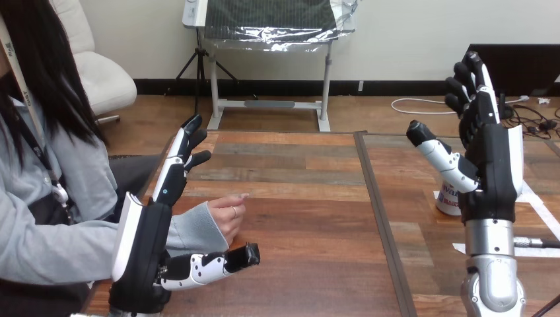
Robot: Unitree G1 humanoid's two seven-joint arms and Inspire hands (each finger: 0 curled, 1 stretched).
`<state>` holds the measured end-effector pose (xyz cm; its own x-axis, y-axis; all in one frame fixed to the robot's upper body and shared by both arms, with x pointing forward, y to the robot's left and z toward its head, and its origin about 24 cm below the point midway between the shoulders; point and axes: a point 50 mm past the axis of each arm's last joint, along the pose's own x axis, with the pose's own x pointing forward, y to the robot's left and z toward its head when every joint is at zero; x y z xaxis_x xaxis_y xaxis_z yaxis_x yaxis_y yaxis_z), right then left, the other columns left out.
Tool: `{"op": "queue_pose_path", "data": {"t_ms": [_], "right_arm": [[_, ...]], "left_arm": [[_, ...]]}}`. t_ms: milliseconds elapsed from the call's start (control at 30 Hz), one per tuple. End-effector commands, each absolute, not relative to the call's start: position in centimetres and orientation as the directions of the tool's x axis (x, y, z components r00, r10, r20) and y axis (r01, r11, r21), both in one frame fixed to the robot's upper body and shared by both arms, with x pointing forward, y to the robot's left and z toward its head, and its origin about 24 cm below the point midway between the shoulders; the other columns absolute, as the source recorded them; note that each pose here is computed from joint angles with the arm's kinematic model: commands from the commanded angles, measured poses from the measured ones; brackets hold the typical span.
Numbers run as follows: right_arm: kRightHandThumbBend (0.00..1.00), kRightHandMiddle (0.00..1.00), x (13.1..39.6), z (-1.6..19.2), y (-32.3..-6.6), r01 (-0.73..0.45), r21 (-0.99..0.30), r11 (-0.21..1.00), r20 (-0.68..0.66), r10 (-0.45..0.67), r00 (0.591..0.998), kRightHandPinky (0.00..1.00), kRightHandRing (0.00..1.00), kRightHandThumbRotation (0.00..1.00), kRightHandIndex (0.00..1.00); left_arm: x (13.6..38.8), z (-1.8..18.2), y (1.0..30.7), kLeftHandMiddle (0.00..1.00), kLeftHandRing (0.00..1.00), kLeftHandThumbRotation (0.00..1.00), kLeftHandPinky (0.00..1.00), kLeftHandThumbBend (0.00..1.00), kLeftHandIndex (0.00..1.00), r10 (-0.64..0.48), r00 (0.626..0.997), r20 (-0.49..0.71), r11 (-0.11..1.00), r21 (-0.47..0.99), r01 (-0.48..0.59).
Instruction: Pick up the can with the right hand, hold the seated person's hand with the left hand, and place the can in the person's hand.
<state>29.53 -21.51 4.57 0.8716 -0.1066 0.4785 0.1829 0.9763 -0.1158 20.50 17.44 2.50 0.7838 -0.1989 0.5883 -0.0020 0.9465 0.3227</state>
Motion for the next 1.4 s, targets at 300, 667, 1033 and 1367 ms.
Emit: {"op": "queue_pose_path", "data": {"t_ms": [300, 667, 1033, 1367], "right_arm": [[1.0, 0.94, 32.0, 7.8, -22.8, 0.227, -0.119, 0.967, 0.528, -0.133, 0.839, 0.96, 0.94, 0.49, 0.97], [1.0, 0.94, 32.3, 7.7, -23.5, 0.253, -0.127, 0.959, 0.492, -0.16, 0.856, 0.96, 0.95, 0.46, 0.97], [1.0, 0.95, 32.5, 7.4, -24.1, 0.276, -0.155, 0.949, 0.459, -0.178, 0.87, 0.94, 0.95, 0.44, 0.98], [1.0, 0.95, 32.6, 7.1, -24.5, 0.288, -0.173, 0.942, 0.428, -0.192, 0.883, 0.94, 0.96, 0.44, 0.98]], "left_arm": [[22.0, 4.0, 17.6, 0.97, 0.93, 0.63, 0.83, 1.0, 0.96, -0.191, 0.734, 0.652, 0.95, 0.312, -0.03], [22.0, 4.0, 17.7, 0.97, 0.93, 0.62, 0.83, 1.0, 0.96, -0.192, 0.732, 0.654, 0.95, 0.311, -0.029], [22.0, 4.0, 17.7, 0.98, 0.94, 0.62, 0.83, 1.0, 0.96, -0.186, 0.734, 0.653, 0.954, 0.299, -0.024], [21.9, 4.0, 17.9, 0.98, 0.93, 0.62, 0.83, 1.0, 0.96, -0.193, 0.73, 0.655, 0.954, 0.301, -0.018]]}}
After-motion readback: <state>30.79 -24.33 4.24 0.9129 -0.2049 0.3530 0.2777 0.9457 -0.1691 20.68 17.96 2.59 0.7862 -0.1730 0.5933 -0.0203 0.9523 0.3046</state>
